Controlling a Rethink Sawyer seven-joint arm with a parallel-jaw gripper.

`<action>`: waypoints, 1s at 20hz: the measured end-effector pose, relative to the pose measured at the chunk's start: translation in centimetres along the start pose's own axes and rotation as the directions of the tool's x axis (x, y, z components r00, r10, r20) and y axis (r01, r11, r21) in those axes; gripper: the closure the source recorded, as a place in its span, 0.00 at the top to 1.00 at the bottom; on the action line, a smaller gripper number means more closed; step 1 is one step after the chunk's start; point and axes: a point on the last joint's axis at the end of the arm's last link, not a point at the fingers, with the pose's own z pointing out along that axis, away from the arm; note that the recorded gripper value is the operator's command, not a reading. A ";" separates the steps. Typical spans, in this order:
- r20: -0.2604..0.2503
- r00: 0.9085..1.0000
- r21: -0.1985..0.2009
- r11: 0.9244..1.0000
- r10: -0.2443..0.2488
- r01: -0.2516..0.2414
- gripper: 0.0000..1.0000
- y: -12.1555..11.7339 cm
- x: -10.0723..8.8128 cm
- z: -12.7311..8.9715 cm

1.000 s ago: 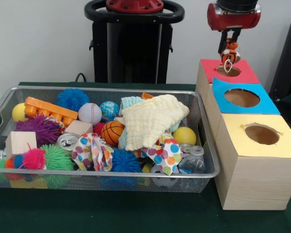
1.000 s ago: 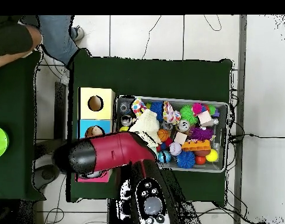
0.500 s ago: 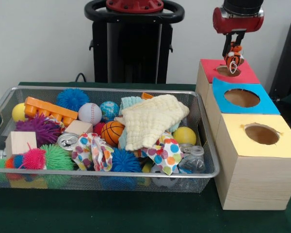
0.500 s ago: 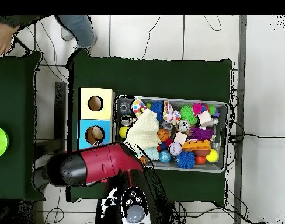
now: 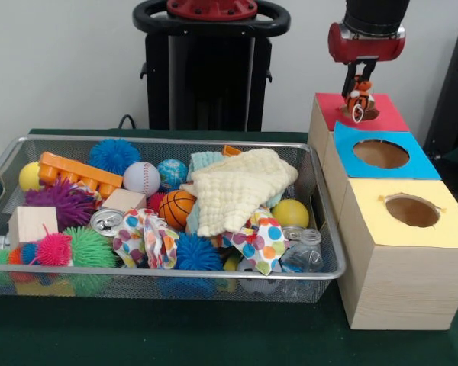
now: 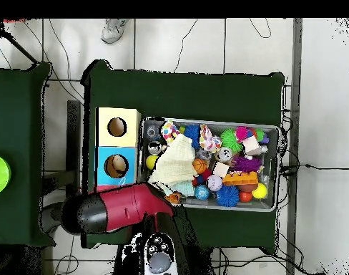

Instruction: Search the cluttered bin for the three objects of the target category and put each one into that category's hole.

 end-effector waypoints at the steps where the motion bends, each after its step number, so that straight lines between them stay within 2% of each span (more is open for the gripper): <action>1: -0.008 1.000 0.005 1.000 -0.002 0.002 0.00 0.1 0.4 0.3; 8: -0.043 0.999 0.017 1.000 -0.002 0.002 0.00 0.7 1.5 1.5; 14: -0.064 0.998 0.008 1.000 0.011 -0.011 0.00 1.2 1.8 2.2; 20: -0.084 0.996 -0.015 0.999 0.044 -0.045 0.00 1.6 1.6 2.7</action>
